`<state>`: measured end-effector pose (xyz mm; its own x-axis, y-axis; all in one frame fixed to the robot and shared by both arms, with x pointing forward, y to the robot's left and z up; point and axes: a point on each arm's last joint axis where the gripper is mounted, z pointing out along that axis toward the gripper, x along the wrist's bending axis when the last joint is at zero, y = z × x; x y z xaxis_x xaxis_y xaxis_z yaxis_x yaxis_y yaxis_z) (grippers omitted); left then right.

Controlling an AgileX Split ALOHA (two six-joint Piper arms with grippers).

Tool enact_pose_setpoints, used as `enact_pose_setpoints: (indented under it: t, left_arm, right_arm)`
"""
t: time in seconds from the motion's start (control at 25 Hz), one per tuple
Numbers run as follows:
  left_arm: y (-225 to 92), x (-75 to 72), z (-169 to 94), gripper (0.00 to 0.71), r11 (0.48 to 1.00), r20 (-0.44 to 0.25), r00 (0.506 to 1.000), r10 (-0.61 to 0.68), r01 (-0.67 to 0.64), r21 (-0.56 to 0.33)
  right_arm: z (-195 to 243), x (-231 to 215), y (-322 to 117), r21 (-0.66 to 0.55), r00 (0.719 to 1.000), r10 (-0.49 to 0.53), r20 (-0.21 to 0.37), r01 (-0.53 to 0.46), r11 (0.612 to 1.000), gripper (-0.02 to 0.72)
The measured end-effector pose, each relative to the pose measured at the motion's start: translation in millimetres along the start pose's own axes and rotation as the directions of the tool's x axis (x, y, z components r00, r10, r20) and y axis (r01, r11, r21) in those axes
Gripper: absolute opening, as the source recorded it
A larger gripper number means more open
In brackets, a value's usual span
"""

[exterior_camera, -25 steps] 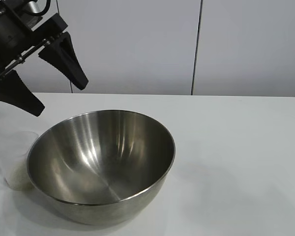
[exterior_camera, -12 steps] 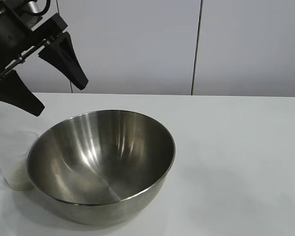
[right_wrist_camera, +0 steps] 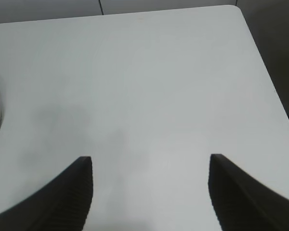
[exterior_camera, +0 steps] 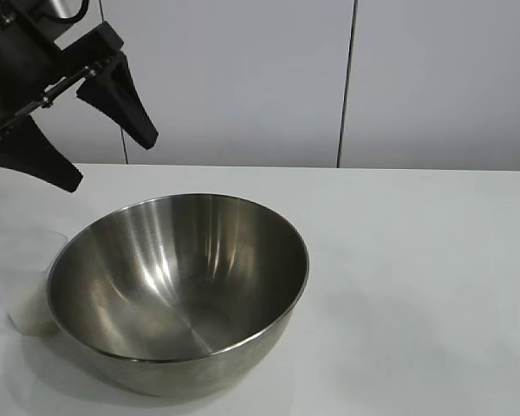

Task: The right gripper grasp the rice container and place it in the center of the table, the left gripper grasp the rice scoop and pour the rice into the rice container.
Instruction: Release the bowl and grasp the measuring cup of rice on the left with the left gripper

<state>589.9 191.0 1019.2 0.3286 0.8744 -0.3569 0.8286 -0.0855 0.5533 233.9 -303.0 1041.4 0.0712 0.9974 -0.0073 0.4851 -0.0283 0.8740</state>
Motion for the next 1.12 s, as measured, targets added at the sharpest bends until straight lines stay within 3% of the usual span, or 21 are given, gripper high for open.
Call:
enact_pose_setpoints:
  t: [0.24,0.48,0.64,0.8,0.96,1.12]
  left_arm:
    - [16,-8.1,-37,0.659,0.969,-0.091,0.985,0.148,-0.163,-0.186]
    - [23,-31.1,-125,0.659,0.824,-0.295,0.921,0.257,-0.368,-0.431]
    - [-16,-45.3,-167,0.659,0.731,-0.416,0.856,0.309,-0.493,-0.472]
    - [-74,-36.2,-174,0.659,0.727,-0.470,0.828,0.307,-0.523,-0.446]
    - [-130,-17.8,-152,0.659,0.751,-0.501,0.782,0.372,-0.570,-0.332]
    - [-168,-2.4,-124,0.659,0.786,-0.469,0.806,0.361,-0.533,-0.313]
  right_arm:
    - [0,0,0,0.000,1.000,0.000,0.001,0.000,1.000,0.472]
    - [0,0,0,0.000,1.000,0.000,0.001,0.000,1.000,0.472]
    - [0,0,0,0.000,1.000,0.003,0.001,-0.003,1.000,0.472]
    - [0,0,0,0.000,1.000,0.003,0.001,-0.003,1.000,0.472]
    - [0,0,0,0.000,1.000,0.003,0.001,-0.003,1.000,0.472]
    - [0,0,0,0.000,1.000,0.003,0.001,-0.003,1.000,0.472]
